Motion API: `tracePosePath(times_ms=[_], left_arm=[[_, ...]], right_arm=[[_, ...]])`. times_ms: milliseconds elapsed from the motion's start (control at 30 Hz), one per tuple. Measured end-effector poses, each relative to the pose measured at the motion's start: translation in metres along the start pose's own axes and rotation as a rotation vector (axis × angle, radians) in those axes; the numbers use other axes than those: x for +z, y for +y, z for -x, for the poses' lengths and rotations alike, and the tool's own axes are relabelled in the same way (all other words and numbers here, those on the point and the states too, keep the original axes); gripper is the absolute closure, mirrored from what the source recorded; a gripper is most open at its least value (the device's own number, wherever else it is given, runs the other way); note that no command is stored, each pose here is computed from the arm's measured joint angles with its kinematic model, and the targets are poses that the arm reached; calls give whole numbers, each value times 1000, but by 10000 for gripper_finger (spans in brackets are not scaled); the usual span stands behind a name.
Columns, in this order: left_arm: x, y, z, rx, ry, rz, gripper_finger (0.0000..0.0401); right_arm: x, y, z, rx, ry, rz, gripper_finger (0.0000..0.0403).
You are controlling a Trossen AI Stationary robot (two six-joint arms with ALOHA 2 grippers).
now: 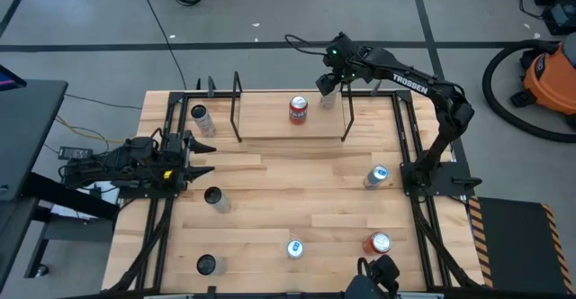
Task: Place canned beverage on shelf
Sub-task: Adjust the soda cans on the shelf
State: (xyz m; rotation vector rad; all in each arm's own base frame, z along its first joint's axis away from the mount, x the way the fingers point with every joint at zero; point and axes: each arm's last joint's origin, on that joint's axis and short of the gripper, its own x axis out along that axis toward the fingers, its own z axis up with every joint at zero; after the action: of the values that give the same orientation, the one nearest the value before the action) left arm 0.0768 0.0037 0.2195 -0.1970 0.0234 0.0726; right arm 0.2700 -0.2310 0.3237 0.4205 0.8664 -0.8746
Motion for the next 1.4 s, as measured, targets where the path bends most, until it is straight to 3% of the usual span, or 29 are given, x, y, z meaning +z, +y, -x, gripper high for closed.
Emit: tracePosePath(times_ms=[267,433,700,1167,1400], left_arm=[[0,0,0,0,0,-1,92],[0,0,0,0,0,-2,92],[0,0,0,-1,-5,-1,92],[1,0,0,-2,-9,1,92],[1,0,0,-2,-8,1,92]], right_arm=[[10,12,17,61,-49,23,59],[1,45,23,210,-20,133,59],[-9,87,29,289,-51,249,67],[-11,104,1,295,-31,255,190],[-12,107,-11,307,-4,259,228]])
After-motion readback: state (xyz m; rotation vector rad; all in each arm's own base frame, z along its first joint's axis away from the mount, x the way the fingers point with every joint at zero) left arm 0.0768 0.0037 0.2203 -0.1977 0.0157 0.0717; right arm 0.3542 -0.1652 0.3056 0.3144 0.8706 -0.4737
